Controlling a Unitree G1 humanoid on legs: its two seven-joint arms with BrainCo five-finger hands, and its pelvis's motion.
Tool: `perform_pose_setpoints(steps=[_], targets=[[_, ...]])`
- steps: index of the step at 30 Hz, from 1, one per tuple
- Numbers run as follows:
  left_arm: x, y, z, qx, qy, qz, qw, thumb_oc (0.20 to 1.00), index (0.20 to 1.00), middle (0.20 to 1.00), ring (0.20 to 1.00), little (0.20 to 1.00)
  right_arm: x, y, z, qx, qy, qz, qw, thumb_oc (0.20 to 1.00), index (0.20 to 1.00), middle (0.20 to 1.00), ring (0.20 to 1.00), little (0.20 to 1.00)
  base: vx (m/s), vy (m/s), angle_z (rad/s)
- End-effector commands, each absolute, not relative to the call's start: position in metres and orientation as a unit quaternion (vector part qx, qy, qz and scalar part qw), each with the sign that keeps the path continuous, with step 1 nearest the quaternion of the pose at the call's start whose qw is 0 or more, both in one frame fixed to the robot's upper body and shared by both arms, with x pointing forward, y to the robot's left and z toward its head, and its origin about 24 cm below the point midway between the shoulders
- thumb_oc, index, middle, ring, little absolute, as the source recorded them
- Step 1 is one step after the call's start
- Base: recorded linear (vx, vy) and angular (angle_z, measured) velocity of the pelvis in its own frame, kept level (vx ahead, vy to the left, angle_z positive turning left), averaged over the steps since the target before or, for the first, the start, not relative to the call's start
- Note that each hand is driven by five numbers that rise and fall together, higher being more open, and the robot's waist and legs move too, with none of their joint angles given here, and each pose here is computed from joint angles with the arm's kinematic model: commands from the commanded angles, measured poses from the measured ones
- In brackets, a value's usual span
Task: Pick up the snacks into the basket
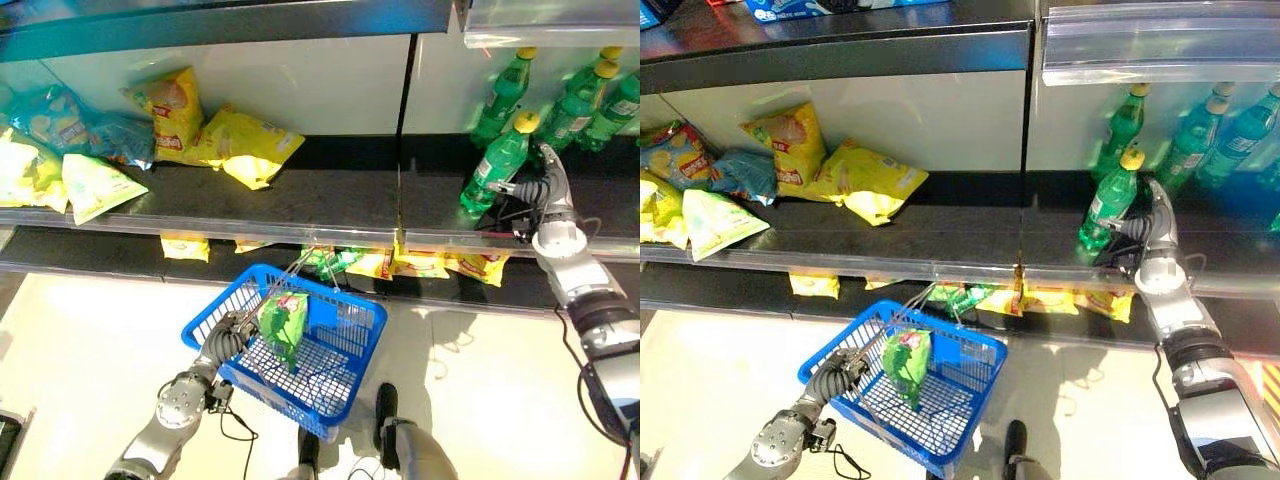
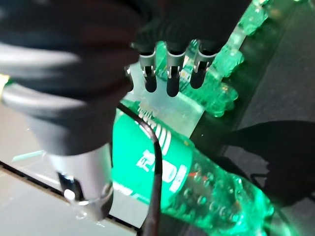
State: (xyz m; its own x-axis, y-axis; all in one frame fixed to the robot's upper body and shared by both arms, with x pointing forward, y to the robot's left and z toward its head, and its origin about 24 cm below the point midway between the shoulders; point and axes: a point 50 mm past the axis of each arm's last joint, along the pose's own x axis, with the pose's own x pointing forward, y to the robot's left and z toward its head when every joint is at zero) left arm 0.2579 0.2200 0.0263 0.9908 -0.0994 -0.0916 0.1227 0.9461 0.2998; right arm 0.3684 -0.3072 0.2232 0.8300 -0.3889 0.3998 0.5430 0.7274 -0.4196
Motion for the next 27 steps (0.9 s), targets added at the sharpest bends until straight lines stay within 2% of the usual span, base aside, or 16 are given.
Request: perform_pose_setpoints(steps=[1,9,10,11,12,13,27], targets=[[0.263,0.208,0.074,0.138,-0.081,-0.081,0.984,0.2,0.2,0.2,0.2,0.2,0.37,-0.302,0.243,-0.276,-0.176,-0.247,0.912,1.0,1.0,1.0,1.0,1.0,0.01,-0.052,0.17],[0.263,0.206,0.074,0.132,-0.083,-0.082,0.984,0.2,0.2,0.2,0.2,0.2,0.373,-0.298,0.235,-0.261,-0.166,-0.236,0.921,1.0,1.0,1.0,1.0,1.0,0.01,-0.058,0.11],[0.262,0.206,0.074,0.134,-0.081,-0.082,0.984,0.2,0.2,0.2,0.2,0.2,0.375,-0.294,0.233,-0.253,-0.165,-0.225,0.926,0.57,0.57,0.57,0.57,0.57,0.01,-0.045,0.1],[0.262,0.206,0.074,0.134,-0.081,-0.082,0.984,0.2,0.2,0.2,0.2,0.2,0.375,-0.294,0.233,-0.253,-0.165,-0.225,0.926,0.529,0.529,0.529,0.529,0.529,0.02,-0.043,0.12],[0.262,0.206,0.075,0.134,-0.083,-0.083,0.984,0.2,0.2,0.2,0.2,0.2,0.376,-0.292,0.232,-0.251,-0.164,-0.22,0.928,0.266,0.266,0.266,0.266,0.266,0.01,-0.041,0.15],[0.261,0.207,0.075,0.136,-0.083,-0.084,0.984,0.2,0.2,0.2,0.2,0.2,0.377,-0.288,0.229,-0.248,-0.162,-0.21,0.932,0.2,0.2,0.2,0.2,0.2,0.01,-0.041,0.14],[0.256,0.21,0.078,0.134,-0.087,-0.085,0.983,0.2,0.2,0.2,0.2,0.2,0.383,-0.28,0.232,-0.233,-0.164,-0.2,0.937,0.2,0.2,0.2,0.2,0.2,0.0,-0.013,0.13]])
